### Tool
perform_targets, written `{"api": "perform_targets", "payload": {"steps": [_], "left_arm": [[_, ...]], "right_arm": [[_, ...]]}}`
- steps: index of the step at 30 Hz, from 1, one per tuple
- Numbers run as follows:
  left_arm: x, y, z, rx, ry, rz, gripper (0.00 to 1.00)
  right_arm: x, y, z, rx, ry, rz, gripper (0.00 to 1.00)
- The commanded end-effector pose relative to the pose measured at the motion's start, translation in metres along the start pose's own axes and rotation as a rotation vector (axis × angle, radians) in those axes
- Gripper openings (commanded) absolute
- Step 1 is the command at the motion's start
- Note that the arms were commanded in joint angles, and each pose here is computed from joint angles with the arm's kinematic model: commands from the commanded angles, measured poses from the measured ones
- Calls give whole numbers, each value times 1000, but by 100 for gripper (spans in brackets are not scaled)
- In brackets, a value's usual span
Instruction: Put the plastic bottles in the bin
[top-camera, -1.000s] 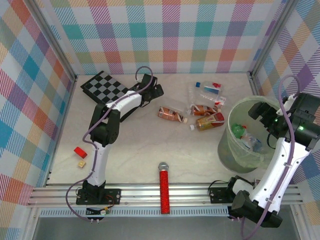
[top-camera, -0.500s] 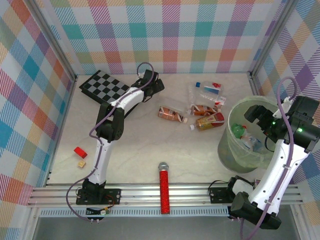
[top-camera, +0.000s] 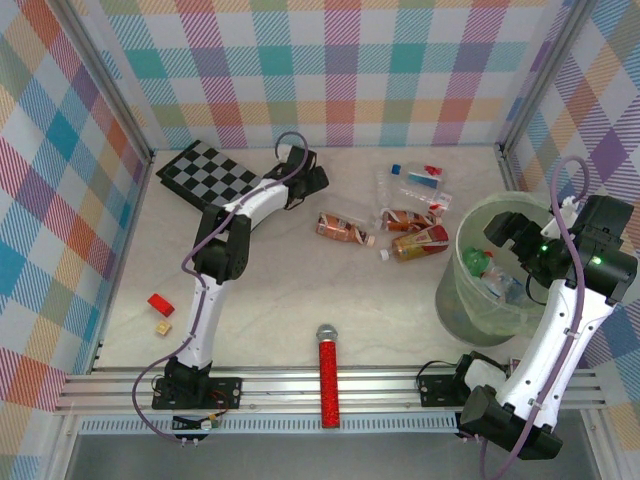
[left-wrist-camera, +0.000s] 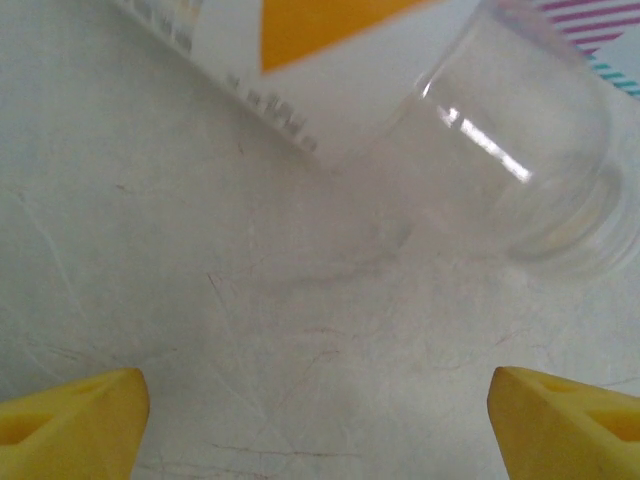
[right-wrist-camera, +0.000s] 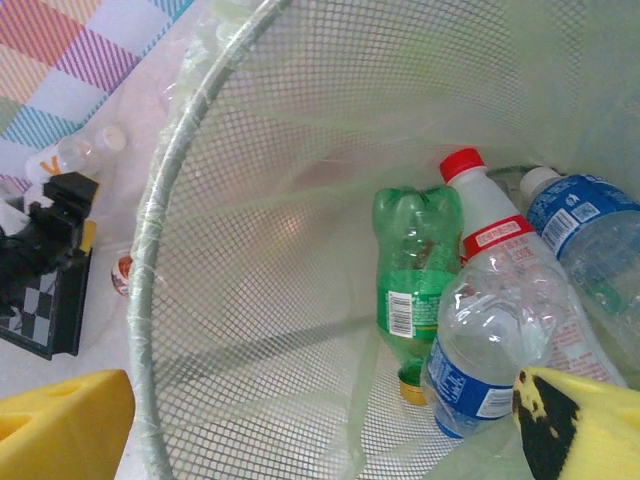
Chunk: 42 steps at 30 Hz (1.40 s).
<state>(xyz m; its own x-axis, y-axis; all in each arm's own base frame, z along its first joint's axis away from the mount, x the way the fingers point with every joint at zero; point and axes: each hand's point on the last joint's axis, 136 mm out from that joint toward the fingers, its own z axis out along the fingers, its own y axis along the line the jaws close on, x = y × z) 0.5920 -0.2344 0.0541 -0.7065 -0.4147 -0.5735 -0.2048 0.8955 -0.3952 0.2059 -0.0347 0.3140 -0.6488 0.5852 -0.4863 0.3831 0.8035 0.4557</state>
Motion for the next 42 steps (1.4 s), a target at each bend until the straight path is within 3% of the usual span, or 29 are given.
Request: {"api": "perform_targets", "payload": {"steps": [1, 7, 16, 25, 37, 40, 42], "left_arm": [[-26, -16, -31, 80, -64, -39, 88], [-47, -41, -41, 185, -109, -155, 92], [-55, -53, 3, 320, -100, -460, 95], [-85, -49, 41, 487, -213, -715, 96], [-66, -15, 101, 404, -168, -1030, 93], [-58, -9, 115, 394, -147, -1088, 87], [-50, -3, 122, 373, -124, -1143, 77]], "right_arm": [[0, 10, -2, -61, -16, -10, 96], [2, 11, -1, -74, -20, -6, 96], [10, 12, 3, -100, -12, -4, 95], [18, 13, 5, -115, -9, -9, 95], [27, 8, 12, -117, -12, -5, 94], [27, 7, 12, -113, -15, -5, 94], [27, 6, 12, -108, -18, -7, 94]]}}
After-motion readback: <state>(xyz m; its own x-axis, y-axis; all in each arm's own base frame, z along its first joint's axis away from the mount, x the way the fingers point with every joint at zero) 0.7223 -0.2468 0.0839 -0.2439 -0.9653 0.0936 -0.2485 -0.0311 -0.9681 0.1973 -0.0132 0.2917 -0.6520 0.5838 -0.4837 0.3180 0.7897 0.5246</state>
